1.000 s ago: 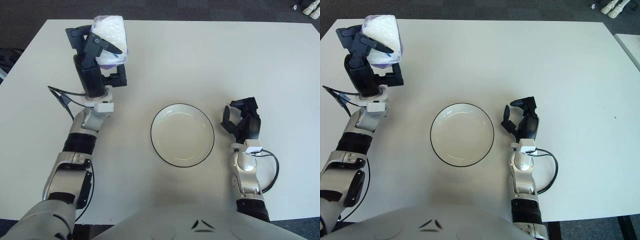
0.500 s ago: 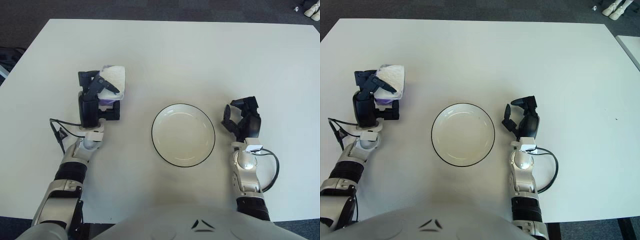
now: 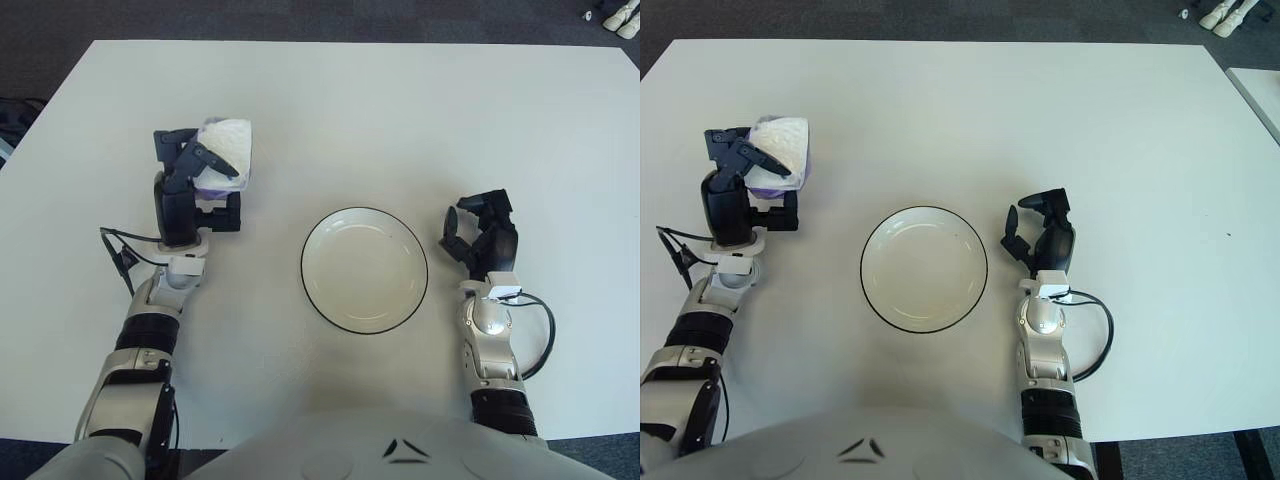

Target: Put the tissue paper into the plate.

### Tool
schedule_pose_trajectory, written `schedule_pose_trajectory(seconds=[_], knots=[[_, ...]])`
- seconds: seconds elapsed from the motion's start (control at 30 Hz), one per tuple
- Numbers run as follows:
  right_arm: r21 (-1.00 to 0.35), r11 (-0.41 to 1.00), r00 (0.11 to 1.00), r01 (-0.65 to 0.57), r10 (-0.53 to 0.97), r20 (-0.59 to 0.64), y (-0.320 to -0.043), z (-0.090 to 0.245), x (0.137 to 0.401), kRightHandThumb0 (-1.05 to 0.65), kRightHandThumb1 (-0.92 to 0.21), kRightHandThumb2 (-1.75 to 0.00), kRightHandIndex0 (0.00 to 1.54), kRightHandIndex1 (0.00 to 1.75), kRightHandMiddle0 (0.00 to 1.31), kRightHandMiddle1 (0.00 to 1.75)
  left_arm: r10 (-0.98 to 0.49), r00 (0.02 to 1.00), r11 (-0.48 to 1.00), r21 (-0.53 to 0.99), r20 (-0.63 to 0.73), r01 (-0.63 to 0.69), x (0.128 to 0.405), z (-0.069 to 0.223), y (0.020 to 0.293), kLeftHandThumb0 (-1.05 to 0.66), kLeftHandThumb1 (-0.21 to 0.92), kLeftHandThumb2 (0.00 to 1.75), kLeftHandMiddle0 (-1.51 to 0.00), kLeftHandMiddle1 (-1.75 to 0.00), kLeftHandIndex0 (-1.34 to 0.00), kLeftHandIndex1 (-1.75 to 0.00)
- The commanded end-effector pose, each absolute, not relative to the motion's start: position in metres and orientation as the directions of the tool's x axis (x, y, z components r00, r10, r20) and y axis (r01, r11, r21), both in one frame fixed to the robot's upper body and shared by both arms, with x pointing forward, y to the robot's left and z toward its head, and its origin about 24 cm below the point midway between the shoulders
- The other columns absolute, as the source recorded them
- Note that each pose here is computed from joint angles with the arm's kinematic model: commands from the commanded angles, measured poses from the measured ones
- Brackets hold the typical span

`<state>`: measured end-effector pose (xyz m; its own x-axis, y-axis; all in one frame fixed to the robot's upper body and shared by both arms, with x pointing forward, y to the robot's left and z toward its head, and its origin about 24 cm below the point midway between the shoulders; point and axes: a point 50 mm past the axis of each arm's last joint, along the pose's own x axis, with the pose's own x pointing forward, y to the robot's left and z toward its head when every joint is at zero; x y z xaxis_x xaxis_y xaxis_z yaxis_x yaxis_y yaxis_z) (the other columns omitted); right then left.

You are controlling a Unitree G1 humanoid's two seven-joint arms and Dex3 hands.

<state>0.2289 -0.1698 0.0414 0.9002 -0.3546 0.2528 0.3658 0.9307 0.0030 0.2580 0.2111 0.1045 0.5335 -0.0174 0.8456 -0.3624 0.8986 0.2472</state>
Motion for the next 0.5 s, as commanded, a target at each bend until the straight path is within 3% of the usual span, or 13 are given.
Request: schedule_pose_trajectory(seconds=[0.0,0.47], knots=[[-0.051,0.927,0.928,0.371,-0.369,0.043,-0.1678,-0.0028,0.2125,-0.39,-0.64,-0.91,0.54,1.33,0.36,1.75,0.001,0.522,0.901,0.226,0.853,-0.371,0.257,0.1059,0.2151,0.0,-0.1,1.75,-0.95,-1.63,-0.72,-1.75],[-0.051,0.927,0.929,0.371,-0.369,0.043,-0.166,-0.0031,0.2135,-0.39,-0.64,-0.91,0.54,1.33,0.36,1.75,0.002,0.524,0.901,0.225,0.852,-0.37,0.2576,0.1057,0.2169,0.0,-0.1,1.75,-0.95,-1.63,-0.72,-1.75]])
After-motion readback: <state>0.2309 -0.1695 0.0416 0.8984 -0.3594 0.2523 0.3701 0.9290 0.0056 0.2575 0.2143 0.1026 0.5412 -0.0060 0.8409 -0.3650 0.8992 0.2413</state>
